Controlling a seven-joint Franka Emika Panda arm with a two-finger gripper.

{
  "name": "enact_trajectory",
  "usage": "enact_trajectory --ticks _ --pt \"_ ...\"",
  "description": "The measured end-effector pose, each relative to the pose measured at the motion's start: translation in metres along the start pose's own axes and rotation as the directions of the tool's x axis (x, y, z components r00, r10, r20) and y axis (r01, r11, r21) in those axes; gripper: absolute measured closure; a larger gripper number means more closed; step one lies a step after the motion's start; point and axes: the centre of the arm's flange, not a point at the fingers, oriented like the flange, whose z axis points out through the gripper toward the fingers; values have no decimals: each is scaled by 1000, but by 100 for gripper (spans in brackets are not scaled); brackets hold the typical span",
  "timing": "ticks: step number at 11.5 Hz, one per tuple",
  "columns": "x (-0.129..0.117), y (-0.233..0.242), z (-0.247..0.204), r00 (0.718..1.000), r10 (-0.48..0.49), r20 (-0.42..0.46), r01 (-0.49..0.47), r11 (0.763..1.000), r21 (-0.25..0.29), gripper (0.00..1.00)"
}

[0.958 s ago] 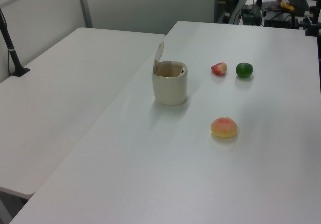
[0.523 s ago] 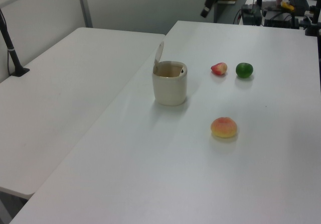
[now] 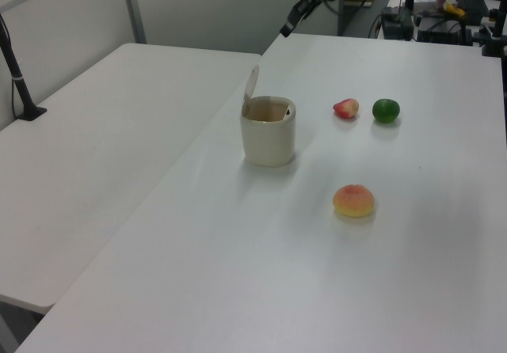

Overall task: Close garbage bin
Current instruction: 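Move the gripper down toward the open lid of the cream bin, then push the raised lid over and down onto the bin opening with the gripper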

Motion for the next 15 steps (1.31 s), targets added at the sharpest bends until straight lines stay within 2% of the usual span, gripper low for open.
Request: enact_trajectory --ticks 6,8,15 --pt "13 -8 57 994 13 -107 -14 1000 -6 99" --pt "8 -14 76 990 4 -140 -4 1000 -3 99" --pt "-6 -22 104 993 -5 -118 5 1000 -3 99"
